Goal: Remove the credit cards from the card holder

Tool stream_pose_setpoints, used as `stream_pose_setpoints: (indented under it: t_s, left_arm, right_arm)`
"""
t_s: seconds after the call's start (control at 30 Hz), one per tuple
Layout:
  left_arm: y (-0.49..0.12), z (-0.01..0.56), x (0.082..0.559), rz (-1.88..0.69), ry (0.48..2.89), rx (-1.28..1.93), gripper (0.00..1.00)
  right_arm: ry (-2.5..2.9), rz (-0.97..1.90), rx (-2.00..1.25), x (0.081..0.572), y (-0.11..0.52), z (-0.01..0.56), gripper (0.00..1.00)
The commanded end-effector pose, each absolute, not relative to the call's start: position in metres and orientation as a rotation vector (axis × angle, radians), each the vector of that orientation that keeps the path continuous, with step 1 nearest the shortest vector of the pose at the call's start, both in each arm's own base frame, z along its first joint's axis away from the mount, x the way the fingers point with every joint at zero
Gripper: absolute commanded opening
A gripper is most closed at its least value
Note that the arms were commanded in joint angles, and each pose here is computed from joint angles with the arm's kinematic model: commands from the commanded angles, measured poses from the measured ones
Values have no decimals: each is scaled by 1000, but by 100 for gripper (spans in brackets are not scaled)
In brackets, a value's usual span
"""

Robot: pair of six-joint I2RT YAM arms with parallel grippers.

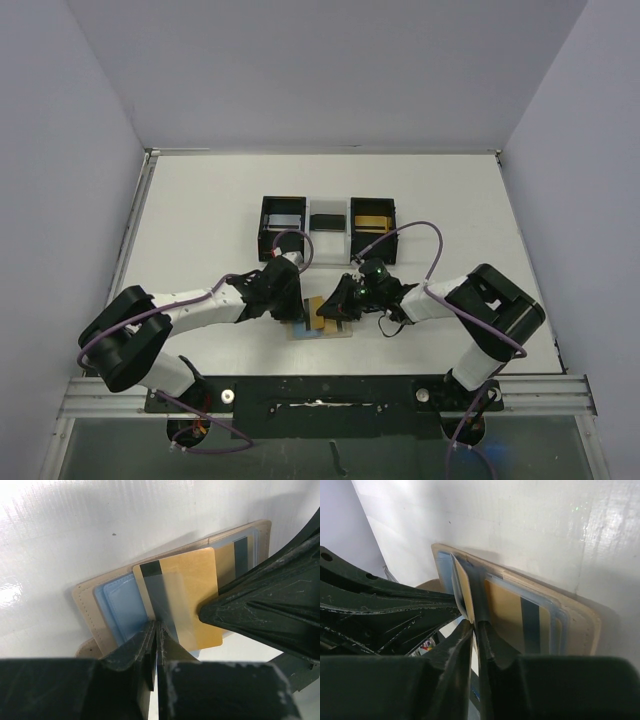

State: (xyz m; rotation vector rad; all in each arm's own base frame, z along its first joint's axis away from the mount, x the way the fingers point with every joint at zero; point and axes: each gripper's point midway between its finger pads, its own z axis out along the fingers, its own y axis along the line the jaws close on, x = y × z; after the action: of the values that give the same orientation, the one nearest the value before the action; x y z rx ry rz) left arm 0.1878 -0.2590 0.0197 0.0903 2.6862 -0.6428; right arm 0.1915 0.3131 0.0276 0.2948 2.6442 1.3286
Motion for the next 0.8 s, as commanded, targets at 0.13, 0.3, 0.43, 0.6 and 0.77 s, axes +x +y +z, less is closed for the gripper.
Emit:
stream_pose_setpoints:
  t_s: [0.13,0.3,0.43,0.6,0.77]
  left_arm:
    - [-243,9,181,-554,2713,96,3]
    - [-245,21,184,-585,2675,94,6]
    - [-249,34,187,-619,2639,87,9]
    - [-255,49,193,-692,2570,72,19]
    - [-264,78,199,-783,2480,62,29]
  right_arm:
    - [2600,1357,247,192,315,40,0]
    - [2599,1311,214,191,304,49,0]
    - [2590,1292,180,189,295,59,0]
    - [2570,1188,146,191,280,70,0]
    - [2494,1103,96,202,271,87,0]
